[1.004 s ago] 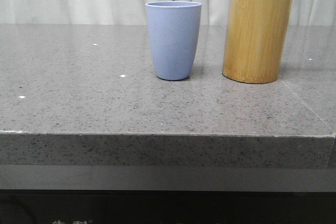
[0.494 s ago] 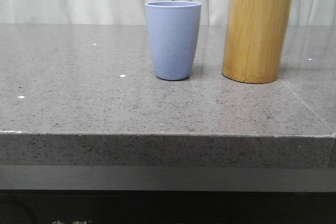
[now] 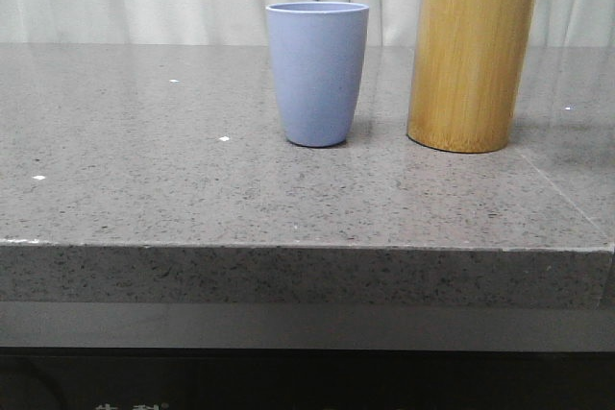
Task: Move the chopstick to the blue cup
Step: 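Grasp the pink stick in the bamboo cup with the right gripper, then lift the pink stick out and carry it over the blue cup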
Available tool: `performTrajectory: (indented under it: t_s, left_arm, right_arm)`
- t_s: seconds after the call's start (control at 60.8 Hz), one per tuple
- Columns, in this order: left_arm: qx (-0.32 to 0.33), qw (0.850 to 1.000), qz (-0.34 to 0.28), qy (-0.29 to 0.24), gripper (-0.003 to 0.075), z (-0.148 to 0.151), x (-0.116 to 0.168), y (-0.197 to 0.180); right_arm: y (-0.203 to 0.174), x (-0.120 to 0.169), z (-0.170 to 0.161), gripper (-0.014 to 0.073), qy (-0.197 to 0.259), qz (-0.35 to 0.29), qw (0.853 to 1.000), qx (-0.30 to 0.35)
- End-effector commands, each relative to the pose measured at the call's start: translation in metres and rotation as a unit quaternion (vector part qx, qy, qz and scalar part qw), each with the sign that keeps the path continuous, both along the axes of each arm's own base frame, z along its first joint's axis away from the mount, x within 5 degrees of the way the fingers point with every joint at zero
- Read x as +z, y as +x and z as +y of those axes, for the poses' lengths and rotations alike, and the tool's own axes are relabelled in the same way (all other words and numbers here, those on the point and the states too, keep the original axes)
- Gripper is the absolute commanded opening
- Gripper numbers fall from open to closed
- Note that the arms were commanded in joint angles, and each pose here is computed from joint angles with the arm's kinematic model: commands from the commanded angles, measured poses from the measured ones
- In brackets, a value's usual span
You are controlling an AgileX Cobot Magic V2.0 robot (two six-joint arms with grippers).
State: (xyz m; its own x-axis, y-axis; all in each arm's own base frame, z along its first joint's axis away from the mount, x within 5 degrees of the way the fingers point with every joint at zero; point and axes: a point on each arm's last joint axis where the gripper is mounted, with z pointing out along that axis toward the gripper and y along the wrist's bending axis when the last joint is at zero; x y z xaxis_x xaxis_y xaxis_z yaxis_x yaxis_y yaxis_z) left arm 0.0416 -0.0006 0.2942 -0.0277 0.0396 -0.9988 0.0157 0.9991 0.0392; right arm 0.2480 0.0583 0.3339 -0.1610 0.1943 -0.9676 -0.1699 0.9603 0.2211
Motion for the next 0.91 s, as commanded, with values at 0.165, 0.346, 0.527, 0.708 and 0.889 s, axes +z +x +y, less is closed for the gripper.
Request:
performTrajectory:
  t_s: [0.165, 0.346, 0.527, 0.708, 0.889]
  left_arm:
    - [-0.001, 0.999, -0.048, -0.009, -0.0019, 0.0, 0.014, -0.001]
    - [-0.001, 0.999, -0.048, -0.009, -0.0019, 0.0, 0.014, -0.001]
    - [-0.001, 0.999, -0.048, -0.009, -0.0019, 0.0, 0.014, -0.001]
    - [-0.001, 0.999, -0.048, -0.009, -0.0019, 0.0, 0.014, -0.001]
    - [-0.001, 0.999, -0.048, -0.009, -0.0019, 0.0, 0.014, -0.001]
  right_arm:
    - [0.004, 0.027, -0.001, 0.0132, 0.012, -0.073, 0.997, -0.011]
    - [0.004, 0.03, -0.002, -0.0024, 0.015, -0.086, 0.996, -0.014]
    - [0.003, 0.038, -0.004, -0.0029, 0.023, -0.131, 0.991, -0.025]
    - [0.003, 0.045, -0.004, -0.0029, 0.03, -0.147, 0.988, -0.027]
    - [0.002, 0.068, 0.003, -0.0029, 0.067, -0.166, 0.984, -0.01]
